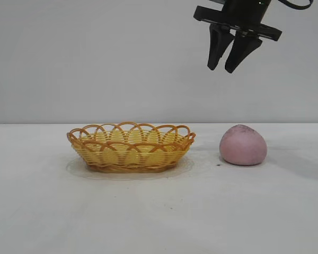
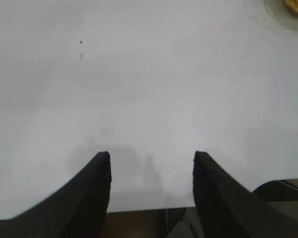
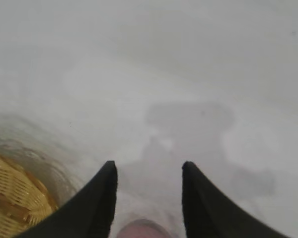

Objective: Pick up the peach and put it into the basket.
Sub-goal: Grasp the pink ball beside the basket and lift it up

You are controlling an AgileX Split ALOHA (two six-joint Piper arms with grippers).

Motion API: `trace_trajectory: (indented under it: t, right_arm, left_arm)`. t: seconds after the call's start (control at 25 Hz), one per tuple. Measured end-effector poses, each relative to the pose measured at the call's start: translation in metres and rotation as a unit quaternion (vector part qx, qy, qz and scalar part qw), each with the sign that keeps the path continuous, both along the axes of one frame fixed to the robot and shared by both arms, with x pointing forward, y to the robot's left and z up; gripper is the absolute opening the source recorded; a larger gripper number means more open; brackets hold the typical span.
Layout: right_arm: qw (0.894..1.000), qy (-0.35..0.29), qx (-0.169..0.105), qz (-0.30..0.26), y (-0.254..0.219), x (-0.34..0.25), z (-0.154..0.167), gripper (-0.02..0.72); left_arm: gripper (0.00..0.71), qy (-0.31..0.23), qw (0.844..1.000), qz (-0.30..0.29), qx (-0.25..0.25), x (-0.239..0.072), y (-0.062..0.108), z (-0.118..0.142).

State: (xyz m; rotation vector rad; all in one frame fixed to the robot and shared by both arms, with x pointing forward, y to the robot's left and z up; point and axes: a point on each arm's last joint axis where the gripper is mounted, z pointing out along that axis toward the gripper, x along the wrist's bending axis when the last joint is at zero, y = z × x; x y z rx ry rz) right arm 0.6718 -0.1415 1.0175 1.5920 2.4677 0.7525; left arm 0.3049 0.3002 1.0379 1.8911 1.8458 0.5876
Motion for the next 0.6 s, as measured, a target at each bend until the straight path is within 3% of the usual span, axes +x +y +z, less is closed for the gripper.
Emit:
trace_trajectory:
  t: [0.12,0.4,0.6]
  right_arm:
    - [1.000,0.004,-0.002,0.002,0.000,-0.001,0.000,0.305]
    - [0.999,0.037,-0.013,0.014,-0.001,-0.007,-0.003,0.305]
    - [0.994,0.095,-0.039,0.034,-0.004,-0.018,-0.007,0.305]
  left_arm:
    - [0.326,-0.034,0.999,0.002,-0.002,-0.017,0.000,0.001]
    - [0.326,-0.200,0.980,0.002,-0.004,-0.068,0.001,0.009]
    - [0.326,-0.215,0.977,0.003,-0.005,-0.075,0.001,0.007]
